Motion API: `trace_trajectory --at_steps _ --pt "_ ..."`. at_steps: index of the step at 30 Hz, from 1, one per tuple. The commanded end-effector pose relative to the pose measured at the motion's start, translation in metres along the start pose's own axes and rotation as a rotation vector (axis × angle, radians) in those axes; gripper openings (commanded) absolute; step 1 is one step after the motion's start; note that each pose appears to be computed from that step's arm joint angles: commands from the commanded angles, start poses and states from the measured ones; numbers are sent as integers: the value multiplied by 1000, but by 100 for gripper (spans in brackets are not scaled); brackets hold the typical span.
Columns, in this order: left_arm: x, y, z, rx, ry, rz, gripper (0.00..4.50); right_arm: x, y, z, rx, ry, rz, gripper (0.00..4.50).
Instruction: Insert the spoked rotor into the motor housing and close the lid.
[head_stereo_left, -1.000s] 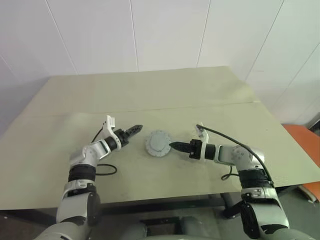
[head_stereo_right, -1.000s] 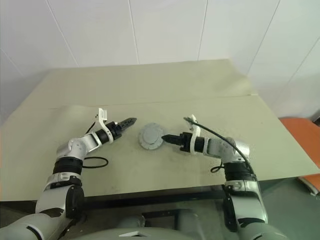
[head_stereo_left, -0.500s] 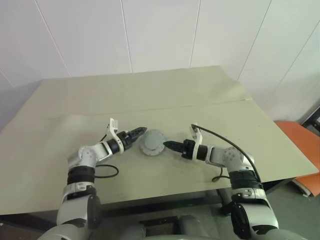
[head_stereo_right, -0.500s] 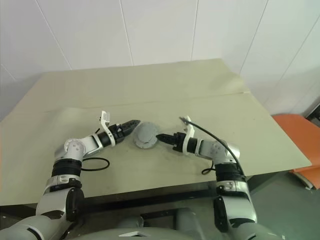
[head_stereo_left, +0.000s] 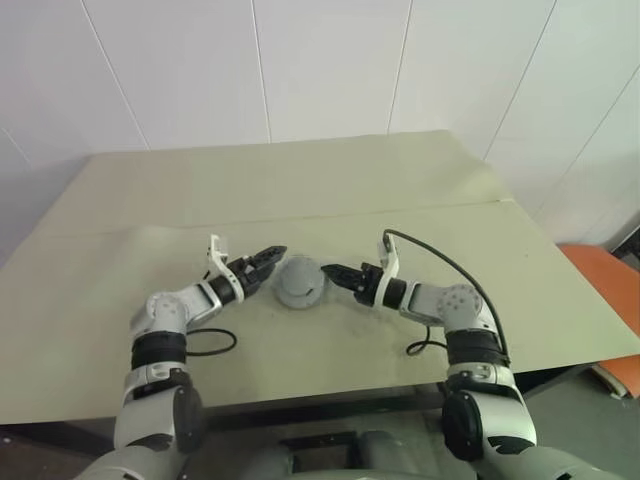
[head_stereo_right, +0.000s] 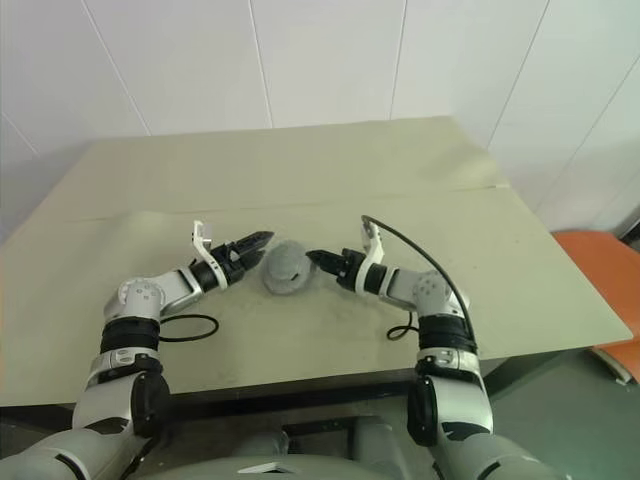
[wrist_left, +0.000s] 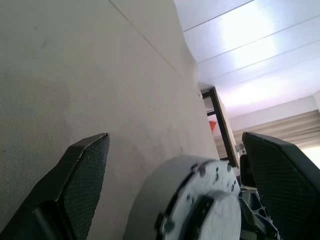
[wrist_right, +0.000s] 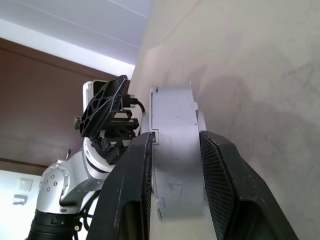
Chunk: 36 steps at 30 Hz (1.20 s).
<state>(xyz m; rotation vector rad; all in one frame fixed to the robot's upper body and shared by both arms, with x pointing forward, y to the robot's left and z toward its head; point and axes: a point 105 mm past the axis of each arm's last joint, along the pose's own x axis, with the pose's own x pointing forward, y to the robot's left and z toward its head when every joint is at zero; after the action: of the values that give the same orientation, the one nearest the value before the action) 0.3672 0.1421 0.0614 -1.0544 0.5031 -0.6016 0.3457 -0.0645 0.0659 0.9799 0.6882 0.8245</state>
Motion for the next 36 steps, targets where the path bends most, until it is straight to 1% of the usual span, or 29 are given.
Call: trace_trajectory --at_steps 1,9,15,16,19,22,28,34,36 --pt "3 -18 17 -17 -60 -64 450 4 24 18 -26 -51 93 119" --pt "2 -17 14 -4 -37 -49 450 7 22 14 -34 -41 83 119" --pt "3 -16 10 11 -18 -40 450 0 15 18 -45 -42 51 119" --pt "4 -16 9 12 -16 -40 450 -1 12 17 -62 -31 32 119" --pt "5 -17 8 15 -11 -41 450 -3 -2 3 -144 59 -59 119" --pt "5 -17 7 20 -6 -39 450 -10 -11 -8 -198 146 -103 119" --pt "5 -15 7 25 -3 -34 450 -28 -28 -16 -276 259 -182 119" --pt "6 -15 6 38 1 -32 450 -32 -26 -19 -292 307 -160 119" --pt "7 -16 7 94 -8 -34 450 -32 -25 -21 -304 321 -150 158"
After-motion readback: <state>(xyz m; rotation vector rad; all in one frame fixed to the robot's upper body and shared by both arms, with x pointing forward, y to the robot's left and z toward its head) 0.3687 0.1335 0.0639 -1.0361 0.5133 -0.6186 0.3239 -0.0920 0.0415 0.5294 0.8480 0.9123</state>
